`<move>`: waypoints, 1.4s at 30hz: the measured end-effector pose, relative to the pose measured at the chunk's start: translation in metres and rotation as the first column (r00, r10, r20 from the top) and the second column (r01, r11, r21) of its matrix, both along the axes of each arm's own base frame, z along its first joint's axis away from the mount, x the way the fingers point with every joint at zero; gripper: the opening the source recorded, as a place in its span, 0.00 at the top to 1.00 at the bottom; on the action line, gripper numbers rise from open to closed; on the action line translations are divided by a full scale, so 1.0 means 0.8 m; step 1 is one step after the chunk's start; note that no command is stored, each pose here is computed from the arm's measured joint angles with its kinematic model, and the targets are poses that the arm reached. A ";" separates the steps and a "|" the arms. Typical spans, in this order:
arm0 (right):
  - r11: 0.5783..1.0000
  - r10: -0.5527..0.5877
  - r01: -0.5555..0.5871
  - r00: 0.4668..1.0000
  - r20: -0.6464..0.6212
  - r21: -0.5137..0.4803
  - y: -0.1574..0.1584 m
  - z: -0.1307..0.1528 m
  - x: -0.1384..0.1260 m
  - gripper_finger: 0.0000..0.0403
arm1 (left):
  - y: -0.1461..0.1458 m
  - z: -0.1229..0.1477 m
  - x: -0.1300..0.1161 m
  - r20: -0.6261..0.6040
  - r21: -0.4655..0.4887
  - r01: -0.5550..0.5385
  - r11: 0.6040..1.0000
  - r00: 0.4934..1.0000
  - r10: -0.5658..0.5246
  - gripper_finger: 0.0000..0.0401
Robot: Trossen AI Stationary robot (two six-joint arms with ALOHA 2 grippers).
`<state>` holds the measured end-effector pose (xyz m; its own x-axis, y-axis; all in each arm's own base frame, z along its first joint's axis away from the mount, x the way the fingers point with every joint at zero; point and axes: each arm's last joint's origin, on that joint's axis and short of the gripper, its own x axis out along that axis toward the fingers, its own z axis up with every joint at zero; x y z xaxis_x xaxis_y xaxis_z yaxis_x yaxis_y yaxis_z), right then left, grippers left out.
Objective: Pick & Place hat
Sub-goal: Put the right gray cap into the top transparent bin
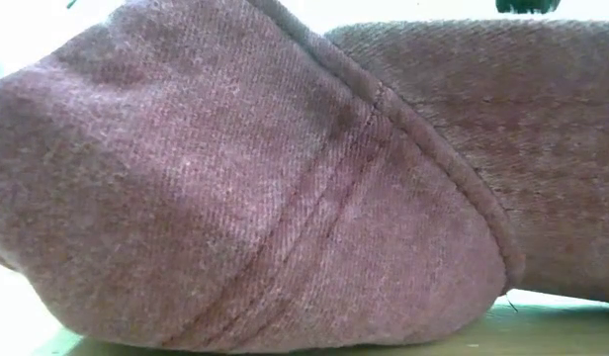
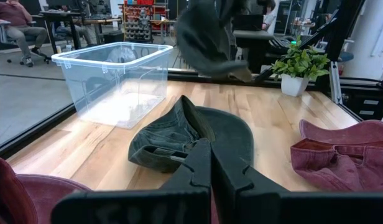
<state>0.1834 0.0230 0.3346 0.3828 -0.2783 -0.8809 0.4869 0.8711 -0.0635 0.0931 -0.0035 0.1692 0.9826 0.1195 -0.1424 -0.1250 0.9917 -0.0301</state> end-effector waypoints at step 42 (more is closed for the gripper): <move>0.716 0.053 -0.190 0.974 -0.220 -0.671 -0.157 0.070 0.029 0.97 | 0.000 0.000 0.000 0.000 0.000 0.000 1.000 1.000 0.000 1.00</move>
